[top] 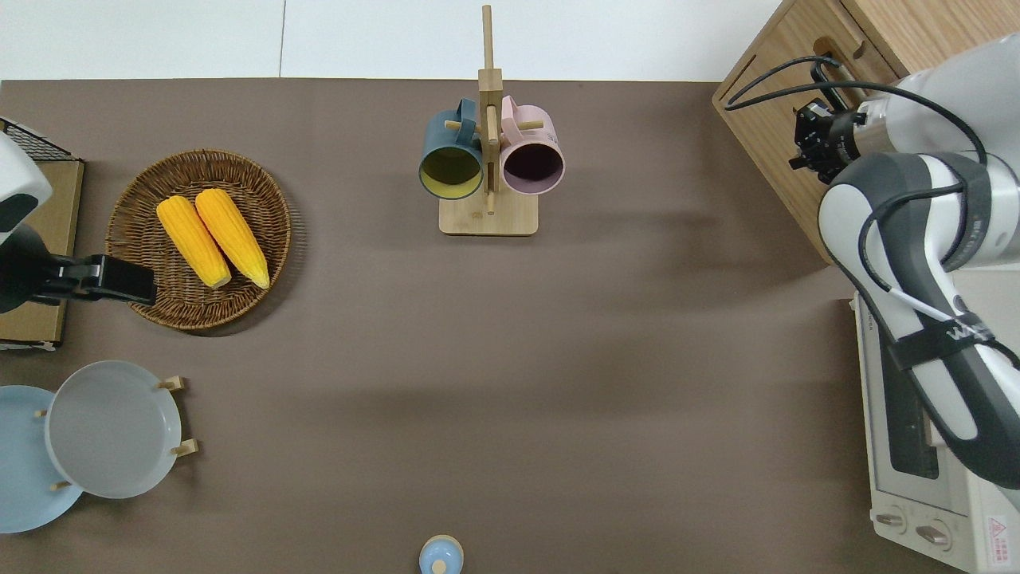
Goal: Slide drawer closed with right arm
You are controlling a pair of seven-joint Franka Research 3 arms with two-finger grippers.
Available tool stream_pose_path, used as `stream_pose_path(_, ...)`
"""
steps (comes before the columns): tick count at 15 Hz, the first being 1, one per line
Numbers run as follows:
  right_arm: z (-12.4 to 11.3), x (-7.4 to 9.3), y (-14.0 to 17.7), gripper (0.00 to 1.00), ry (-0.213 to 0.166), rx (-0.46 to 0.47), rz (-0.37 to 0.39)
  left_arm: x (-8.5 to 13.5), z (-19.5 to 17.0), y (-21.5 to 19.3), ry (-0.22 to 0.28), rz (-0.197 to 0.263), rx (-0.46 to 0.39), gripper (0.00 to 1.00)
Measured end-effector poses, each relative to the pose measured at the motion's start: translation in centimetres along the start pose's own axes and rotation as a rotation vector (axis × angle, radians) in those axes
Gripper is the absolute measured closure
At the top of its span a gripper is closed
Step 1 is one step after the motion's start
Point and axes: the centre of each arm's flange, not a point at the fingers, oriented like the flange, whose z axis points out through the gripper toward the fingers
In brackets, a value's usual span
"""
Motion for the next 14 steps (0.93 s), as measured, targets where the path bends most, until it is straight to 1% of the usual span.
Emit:
stream_pose_path(3,-0.7,-4.0,-1.9,0.99,-0.030,-0.022,-0.070,0.0,0.0,0.0,0.000,0.000,0.000,0.00)
stream_pose_path(4,-1.2,-5.4,-2.3,0.99,-0.042,-0.039,-0.105,0.0,0.0,0.0,0.000,0.000,0.000,0.00)
stream_pose_path(6,-2.5,-8.1,-2.7,0.99,-0.074,-0.088,-0.215,0.0,0.0,0.0,0.000,0.000,0.000,0.00)
stream_pose_path(7,-3.2,-9.1,-2.6,0.99,-0.089,-0.111,-0.264,0.0,0.0,0.0,0.000,0.000,0.000,0.00)
stream_pose_path(9,-4.6,-10.3,-2.2,0.99,-0.110,-0.145,-0.330,0.0,0.0,0.0,0.000,0.000,0.000,0.00)
stream_pose_path(11,-6.5,-10.9,-1.4,0.99,-0.124,-0.169,-0.383,0.0,0.0,0.0,0.000,0.000,0.000,0.00)
stream_pose_path(13,-8.2,-11.3,-0.6,0.99,-0.129,-0.177,-0.461,0.0,0.0,0.0,0.000,0.000,0.000,0.00)
stream_pose_path(14,-9.2,-11.4,-0.1,0.99,-0.133,-0.180,-0.521,0.0,0.0,0.0,0.000,0.000,0.000,0.00)
